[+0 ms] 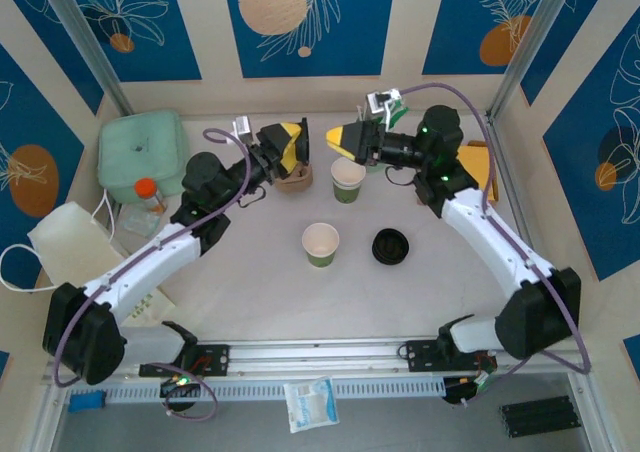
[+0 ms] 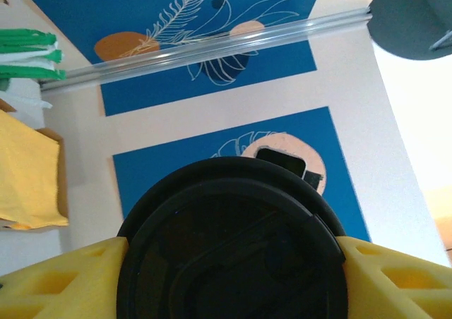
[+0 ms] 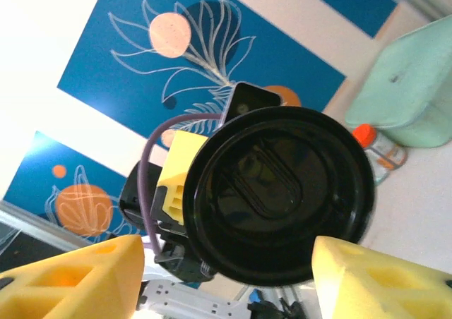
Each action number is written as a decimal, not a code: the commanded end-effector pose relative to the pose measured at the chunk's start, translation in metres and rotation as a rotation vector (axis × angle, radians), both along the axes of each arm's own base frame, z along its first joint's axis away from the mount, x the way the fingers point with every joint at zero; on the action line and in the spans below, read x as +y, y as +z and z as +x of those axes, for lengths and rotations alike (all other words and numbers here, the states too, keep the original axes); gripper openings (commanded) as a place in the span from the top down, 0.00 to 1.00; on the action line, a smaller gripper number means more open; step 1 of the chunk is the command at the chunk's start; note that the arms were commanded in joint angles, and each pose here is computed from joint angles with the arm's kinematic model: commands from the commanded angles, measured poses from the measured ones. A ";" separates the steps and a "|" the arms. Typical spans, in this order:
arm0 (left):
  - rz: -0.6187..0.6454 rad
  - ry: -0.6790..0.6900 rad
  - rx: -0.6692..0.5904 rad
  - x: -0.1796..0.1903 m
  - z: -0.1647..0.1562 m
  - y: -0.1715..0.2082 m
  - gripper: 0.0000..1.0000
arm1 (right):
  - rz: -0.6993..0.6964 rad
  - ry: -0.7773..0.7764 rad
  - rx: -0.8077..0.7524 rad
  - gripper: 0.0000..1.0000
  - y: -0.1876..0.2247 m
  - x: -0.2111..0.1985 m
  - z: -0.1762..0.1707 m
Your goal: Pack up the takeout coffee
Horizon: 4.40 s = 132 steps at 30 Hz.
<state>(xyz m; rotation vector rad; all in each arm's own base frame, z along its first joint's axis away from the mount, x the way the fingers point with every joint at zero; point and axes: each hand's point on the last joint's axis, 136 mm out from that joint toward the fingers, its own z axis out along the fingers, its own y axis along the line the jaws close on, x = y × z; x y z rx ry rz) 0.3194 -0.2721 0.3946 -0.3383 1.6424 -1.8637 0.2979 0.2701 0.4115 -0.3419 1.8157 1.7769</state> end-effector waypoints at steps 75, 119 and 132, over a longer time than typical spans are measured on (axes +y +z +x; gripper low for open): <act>1.454 -0.242 -0.294 -0.061 -0.067 -0.246 0.27 | -0.810 -0.354 0.395 0.34 -0.255 -0.066 -0.039; 1.397 -0.149 -0.315 -0.019 -0.069 -0.190 0.04 | -0.877 -0.297 0.414 0.33 -0.244 -0.072 -0.058; 1.341 -0.143 -0.122 0.017 -0.050 -0.231 0.03 | -0.950 -0.217 0.423 0.33 -0.265 -0.046 -0.060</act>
